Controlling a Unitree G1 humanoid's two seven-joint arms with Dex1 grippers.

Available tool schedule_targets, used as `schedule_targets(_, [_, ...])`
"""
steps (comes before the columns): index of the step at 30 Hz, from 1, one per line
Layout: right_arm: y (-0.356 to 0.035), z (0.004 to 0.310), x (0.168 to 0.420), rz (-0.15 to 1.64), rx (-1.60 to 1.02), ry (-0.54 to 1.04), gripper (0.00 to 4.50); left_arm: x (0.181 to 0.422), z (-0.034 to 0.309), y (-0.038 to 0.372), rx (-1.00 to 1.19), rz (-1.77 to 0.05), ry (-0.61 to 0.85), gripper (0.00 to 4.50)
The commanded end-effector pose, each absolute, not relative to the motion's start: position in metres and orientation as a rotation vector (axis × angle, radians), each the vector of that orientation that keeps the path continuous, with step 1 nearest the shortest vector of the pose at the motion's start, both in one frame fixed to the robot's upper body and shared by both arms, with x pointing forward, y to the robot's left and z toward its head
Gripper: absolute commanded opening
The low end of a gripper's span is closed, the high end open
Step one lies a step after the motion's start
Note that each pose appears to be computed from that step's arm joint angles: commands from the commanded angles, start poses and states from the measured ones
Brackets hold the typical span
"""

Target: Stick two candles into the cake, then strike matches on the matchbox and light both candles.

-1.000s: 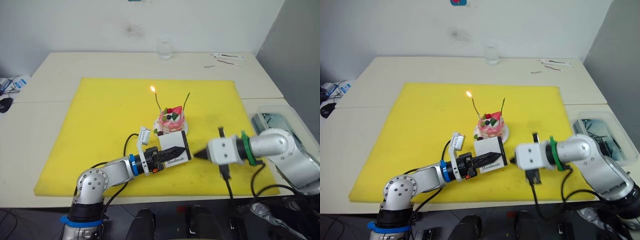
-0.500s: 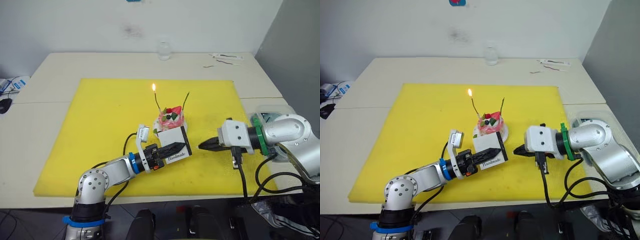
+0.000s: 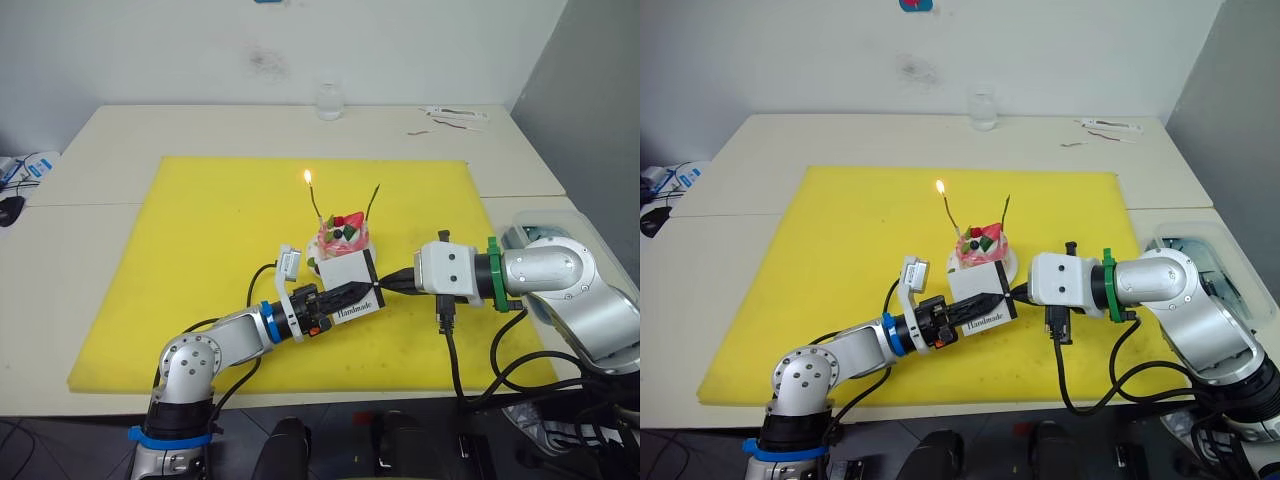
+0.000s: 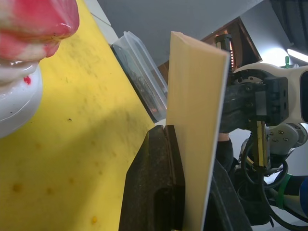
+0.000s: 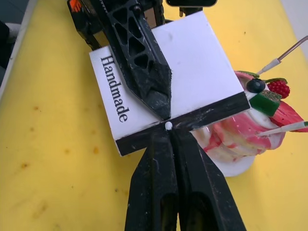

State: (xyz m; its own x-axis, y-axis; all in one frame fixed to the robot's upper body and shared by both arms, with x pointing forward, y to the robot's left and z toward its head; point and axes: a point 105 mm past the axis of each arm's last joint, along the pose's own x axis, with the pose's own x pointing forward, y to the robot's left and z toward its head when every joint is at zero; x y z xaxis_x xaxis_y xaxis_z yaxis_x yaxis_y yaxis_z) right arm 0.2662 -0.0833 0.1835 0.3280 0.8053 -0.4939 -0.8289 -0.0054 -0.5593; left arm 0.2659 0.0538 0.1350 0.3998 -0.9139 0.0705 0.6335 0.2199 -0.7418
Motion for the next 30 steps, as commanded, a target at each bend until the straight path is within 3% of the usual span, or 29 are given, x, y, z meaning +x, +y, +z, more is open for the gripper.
schedule_targets(1, [-0.083,0.186,0.265,1.280,-0.946,0.008,0.03,0.265,0.143,0.051,-0.784,-1.151,0.397,0.00])
schedule_targets(9, [-0.082,0.175,0.261,1.345,-0.990,0.038,0.03,0.266,0.161,0.046,-0.774,-1.206,0.342,0.00])
schedule_targets(10, [-0.085,0.167,0.258,1.376,-1.028,0.071,0.03,0.269,0.178,0.043,-0.759,-1.245,0.291,0.00])
schedule_targets(13, [-0.117,0.133,0.235,1.523,-1.154,0.310,0.03,0.276,0.282,0.046,-0.811,-1.434,-0.005,0.00])
schedule_targets(15, [-0.129,0.142,0.229,1.525,-1.108,0.348,0.03,0.273,0.318,0.058,-0.868,-1.498,-0.075,0.00])
schedule_targets(19, [-0.123,0.187,0.250,1.376,-0.971,0.203,0.03,0.269,0.281,0.056,-0.748,-1.443,0.076,0.00])
schedule_targets(26, [-0.118,0.211,0.267,1.274,-0.876,0.127,0.03,0.252,0.207,0.056,-0.614,-1.367,0.309,0.00])
schedule_targets(30, [-0.119,0.225,0.296,1.127,-0.873,0.030,0.03,0.233,0.176,0.059,-0.546,-1.370,0.391,0.00])
